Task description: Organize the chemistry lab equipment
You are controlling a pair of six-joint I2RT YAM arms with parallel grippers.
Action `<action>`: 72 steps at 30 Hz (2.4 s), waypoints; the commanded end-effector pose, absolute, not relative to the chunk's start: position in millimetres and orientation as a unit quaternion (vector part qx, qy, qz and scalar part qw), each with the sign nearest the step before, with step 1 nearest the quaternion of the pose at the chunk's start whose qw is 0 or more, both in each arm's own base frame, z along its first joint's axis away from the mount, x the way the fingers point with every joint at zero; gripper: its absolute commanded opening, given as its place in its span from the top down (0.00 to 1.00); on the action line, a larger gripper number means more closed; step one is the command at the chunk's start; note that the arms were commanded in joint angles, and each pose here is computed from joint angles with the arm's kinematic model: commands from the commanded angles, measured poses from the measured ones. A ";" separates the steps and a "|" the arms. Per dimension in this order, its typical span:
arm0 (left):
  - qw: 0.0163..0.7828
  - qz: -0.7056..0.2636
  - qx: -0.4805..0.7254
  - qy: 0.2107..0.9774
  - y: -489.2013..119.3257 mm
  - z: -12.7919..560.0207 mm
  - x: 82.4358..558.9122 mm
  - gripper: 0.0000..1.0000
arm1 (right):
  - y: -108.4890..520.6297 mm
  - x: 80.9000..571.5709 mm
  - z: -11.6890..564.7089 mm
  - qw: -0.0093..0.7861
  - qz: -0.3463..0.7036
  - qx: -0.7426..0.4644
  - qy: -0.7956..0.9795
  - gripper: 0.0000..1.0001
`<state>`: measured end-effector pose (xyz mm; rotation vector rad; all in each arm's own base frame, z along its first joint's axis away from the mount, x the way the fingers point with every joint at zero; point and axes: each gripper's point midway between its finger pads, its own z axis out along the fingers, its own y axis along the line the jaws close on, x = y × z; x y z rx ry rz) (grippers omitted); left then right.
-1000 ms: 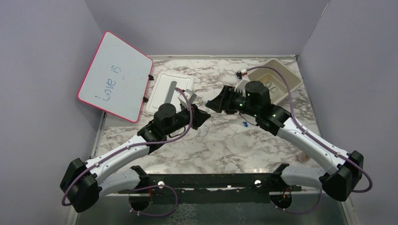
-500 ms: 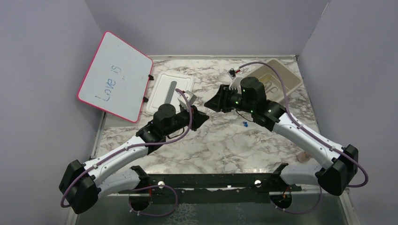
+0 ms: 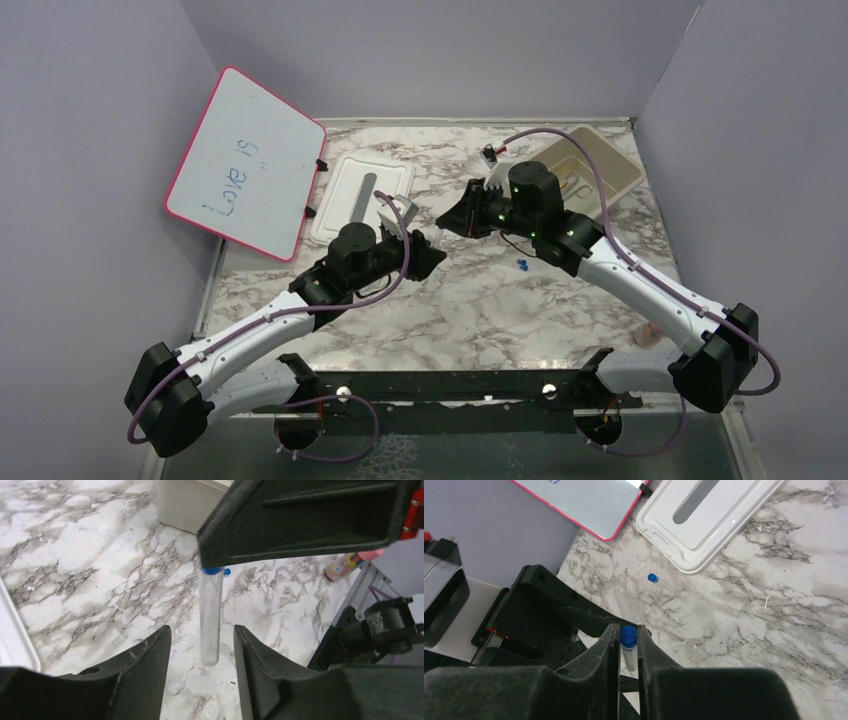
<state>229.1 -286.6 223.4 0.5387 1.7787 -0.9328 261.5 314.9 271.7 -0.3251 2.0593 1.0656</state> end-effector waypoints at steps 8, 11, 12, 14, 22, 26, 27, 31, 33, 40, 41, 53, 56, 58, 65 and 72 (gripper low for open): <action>0.625 -0.191 0.040 0.756 -176.8 273.9 264.8 0.37 | 325.1 297.7 251.1 0.482 0.362 -0.180 0.777 0.87; 0.657 -0.133 -0.016 0.742 -133.1 300.5 260.6 0.36 | 336.2 297.5 244.5 0.510 0.341 -0.197 0.765 0.87; 0.665 -0.117 -0.030 0.737 -120.9 308.2 258.4 0.36 | 342.0 295.2 243.5 0.519 0.337 -0.202 0.759 0.87; 0.678 -0.086 -0.058 0.727 -98.7 320.4 254.6 0.35 | 353.3 291.1 242.2 0.535 0.328 -0.206 0.751 0.87; 0.708 -0.018 -0.139 0.693 -53.3 348.1 249.5 0.32 | 411.6 257.7 228.5 0.608 0.276 -0.199 0.717 0.87; 0.709 -0.004 -0.145 0.690 -47.4 351.8 248.6 0.32 | 429.6 254.2 222.6 0.638 0.239 -0.169 0.712 0.87; 0.708 -0.002 -0.146 0.690 -46.5 350.9 248.1 0.32 | 434.4 253.1 219.2 0.642 0.237 -0.167 0.710 0.87; 0.710 -0.002 -0.138 0.690 -47.2 344.3 248.0 0.32 | 447.9 257.0 207.4 0.668 0.219 -0.156 0.693 0.87; 0.710 -0.001 -0.131 0.692 -49.2 343.5 248.6 0.32 | 455.6 259.2 206.8 0.679 0.217 -0.158 0.683 0.87; 0.705 0.020 -0.153 0.692 -38.6 343.2 246.4 0.32 | 462.6 272.0 188.4 0.707 0.166 -0.171 0.665 0.88; 0.709 0.012 -0.152 0.689 -39.6 344.3 245.7 0.32 | 462.7 274.2 184.0 0.710 0.156 -0.172 0.665 0.88; 0.710 -0.001 -0.151 0.687 -40.2 344.1 243.2 0.31 | 467.4 262.3 156.2 0.688 0.169 -0.213 0.672 0.89; 0.709 0.001 -0.150 0.689 -40.4 342.7 243.7 0.31 | 466.7 261.6 147.9 0.681 0.166 -0.217 0.679 0.89; 0.709 0.002 -0.148 0.690 -41.3 341.7 244.4 0.31 | 465.6 259.1 144.1 0.678 0.167 -0.221 0.681 0.90; 0.707 0.000 -0.145 0.692 -43.5 340.2 245.3 0.31 | 467.6 254.7 133.9 0.667 0.170 -0.236 0.686 0.90; 0.706 -0.001 -0.146 0.693 -43.1 339.9 244.7 0.31 | 470.2 252.7 125.8 0.664 0.173 -0.248 0.684 0.90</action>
